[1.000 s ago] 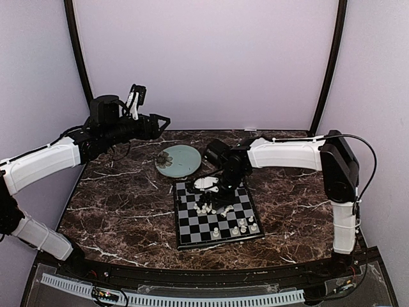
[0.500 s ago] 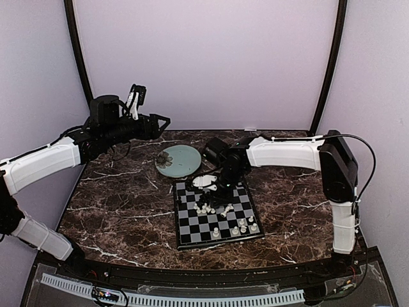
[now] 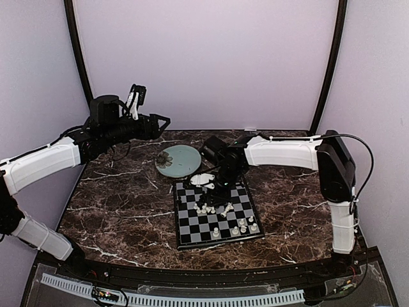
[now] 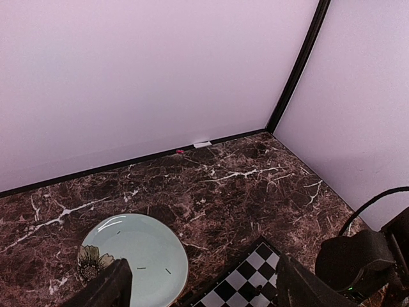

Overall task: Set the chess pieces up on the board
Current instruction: Pick up the bishop from the chessboard, then place the bishop on c1.

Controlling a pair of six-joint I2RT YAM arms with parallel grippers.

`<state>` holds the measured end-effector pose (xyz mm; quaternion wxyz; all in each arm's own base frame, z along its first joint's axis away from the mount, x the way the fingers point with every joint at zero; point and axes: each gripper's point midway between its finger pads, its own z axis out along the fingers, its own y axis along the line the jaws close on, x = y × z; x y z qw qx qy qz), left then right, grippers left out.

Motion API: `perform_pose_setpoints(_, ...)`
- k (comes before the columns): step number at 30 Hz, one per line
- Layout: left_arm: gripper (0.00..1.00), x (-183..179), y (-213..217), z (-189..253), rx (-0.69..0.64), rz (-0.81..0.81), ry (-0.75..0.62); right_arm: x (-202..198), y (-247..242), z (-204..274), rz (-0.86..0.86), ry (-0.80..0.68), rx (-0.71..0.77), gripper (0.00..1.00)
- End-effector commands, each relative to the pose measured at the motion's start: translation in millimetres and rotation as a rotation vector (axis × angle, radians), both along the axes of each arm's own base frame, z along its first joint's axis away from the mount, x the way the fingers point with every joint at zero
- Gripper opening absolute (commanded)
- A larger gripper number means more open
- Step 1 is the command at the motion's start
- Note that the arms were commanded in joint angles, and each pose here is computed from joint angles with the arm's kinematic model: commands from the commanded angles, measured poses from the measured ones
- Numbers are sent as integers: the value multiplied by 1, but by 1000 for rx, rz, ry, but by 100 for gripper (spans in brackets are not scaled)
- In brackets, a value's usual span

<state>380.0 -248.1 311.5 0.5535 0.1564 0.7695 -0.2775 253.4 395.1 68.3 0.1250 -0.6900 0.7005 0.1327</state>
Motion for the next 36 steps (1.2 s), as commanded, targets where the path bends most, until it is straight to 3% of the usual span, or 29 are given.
perform_pose_setpoints(1,80,-8,4,18,-16,-6,-39,-2,6,1,5,6,9,21)
perform_pose_setpoints(11,80,-8,3,17,-17,-9,-35,-2,6,21,5,-17,34,10)
perform_pose_setpoints(26,80,-7,2,14,-16,-9,-28,-7,-1,56,4,-64,73,8)
perform_pose_setpoints(36,80,-7,3,15,-12,-5,-32,-66,6,53,145,-3,66,8)
